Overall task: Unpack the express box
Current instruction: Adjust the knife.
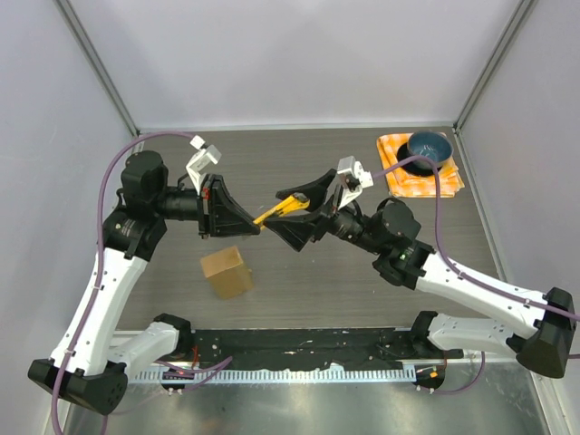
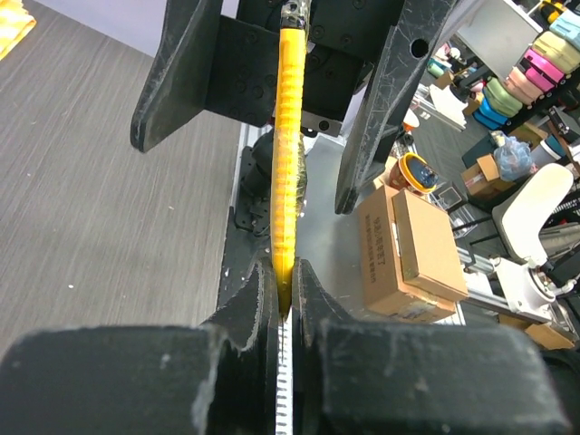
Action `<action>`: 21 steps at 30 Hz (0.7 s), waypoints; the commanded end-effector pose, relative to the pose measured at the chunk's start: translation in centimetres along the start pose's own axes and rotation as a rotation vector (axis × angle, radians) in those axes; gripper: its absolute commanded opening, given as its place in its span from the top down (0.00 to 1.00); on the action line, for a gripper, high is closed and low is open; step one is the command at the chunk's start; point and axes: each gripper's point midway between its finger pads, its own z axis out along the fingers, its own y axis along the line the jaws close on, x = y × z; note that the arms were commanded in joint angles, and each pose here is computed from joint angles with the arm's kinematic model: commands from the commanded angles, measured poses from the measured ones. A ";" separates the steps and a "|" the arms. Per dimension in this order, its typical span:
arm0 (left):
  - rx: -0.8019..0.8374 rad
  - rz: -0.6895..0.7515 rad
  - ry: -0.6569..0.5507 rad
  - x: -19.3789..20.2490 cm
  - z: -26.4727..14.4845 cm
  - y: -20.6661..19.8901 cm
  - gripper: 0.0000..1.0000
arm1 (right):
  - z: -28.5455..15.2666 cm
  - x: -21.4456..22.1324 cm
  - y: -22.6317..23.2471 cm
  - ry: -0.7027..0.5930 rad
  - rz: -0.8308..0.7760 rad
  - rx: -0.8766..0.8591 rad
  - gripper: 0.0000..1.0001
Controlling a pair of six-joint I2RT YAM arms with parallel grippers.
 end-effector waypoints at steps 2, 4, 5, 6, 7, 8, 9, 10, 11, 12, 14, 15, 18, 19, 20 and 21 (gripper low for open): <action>0.001 0.027 0.009 0.4 -0.2 -0.1 1.00 | 1.4 -3.2 2.7 -0.083 0.039 -0.160 0.19; 0.004 0.029 0.012 0.5 -0.2 -0.2 1.00 | 2.0 -2.9 2.5 -0.072 0.050 -0.165 0.27; 0.003 0.034 0.013 0.6 -0.3 -0.2 1.00 | 2.0 -3.1 2.7 -0.076 0.060 -0.182 0.31; 0.001 0.033 0.015 0.6 -0.3 -0.2 1.00 | 2.2 -3.0 2.6 -0.075 0.066 -0.188 0.39; 0.000 0.041 0.015 0.6 -0.3 -0.3 1.00 | 2.2 -2.9 2.7 -0.069 0.074 -0.199 0.44; 0.000 0.037 0.022 0.8 -0.3 -0.3 1.00 | 2.4 -2.8 2.4 -0.063 0.079 -0.201 0.51; -0.003 0.039 0.024 0.9 -0.4 -0.3 1.00 | 2.4 -2.8 2.7 -0.054 0.087 -0.216 0.63; -0.005 0.039 0.026 0.9 -0.4 -0.3 1.00 | 2.5 -2.6 2.6 -0.046 0.091 -0.218 0.67; -0.005 0.031 0.032 1.1 -0.4 -0.4 1.00 | 2.6 -2.3 2.5 -0.033 0.097 -0.215 0.70; -0.007 0.039 0.035 1.2 -0.4 -0.3 1.00 | 2.6 -2.3 2.5 -0.026 0.099 -0.215 0.73; -0.014 0.034 0.040 1.3 -0.5 -0.4 1.00 | 2.6 -1.7 2.4 0.004 0.103 -0.210 0.72; -0.014 0.041 0.042 1.3 -0.5 -0.3 1.00 | 2.5 -1.8 2.5 0.008 0.102 -0.214 0.67; -0.025 0.043 0.048 1.5 -0.6 -0.3 1.00 | 2.3 -1.3 2.4 0.022 0.105 -0.207 0.61; -0.027 0.049 0.048 1.5 -0.6 -0.2 1.00 | 2.2 -1.3 2.3 0.021 0.107 -0.204 0.59; -0.033 0.051 0.047 1.5 -0.6 -0.2 1.00 | 2.2 -1.0 2.1 0.028 0.110 -0.197 0.57; -0.037 0.051 0.046 1.5 -0.7 -0.2 1.00 | 2.2 -0.9 2.1 0.029 0.113 -0.195 0.52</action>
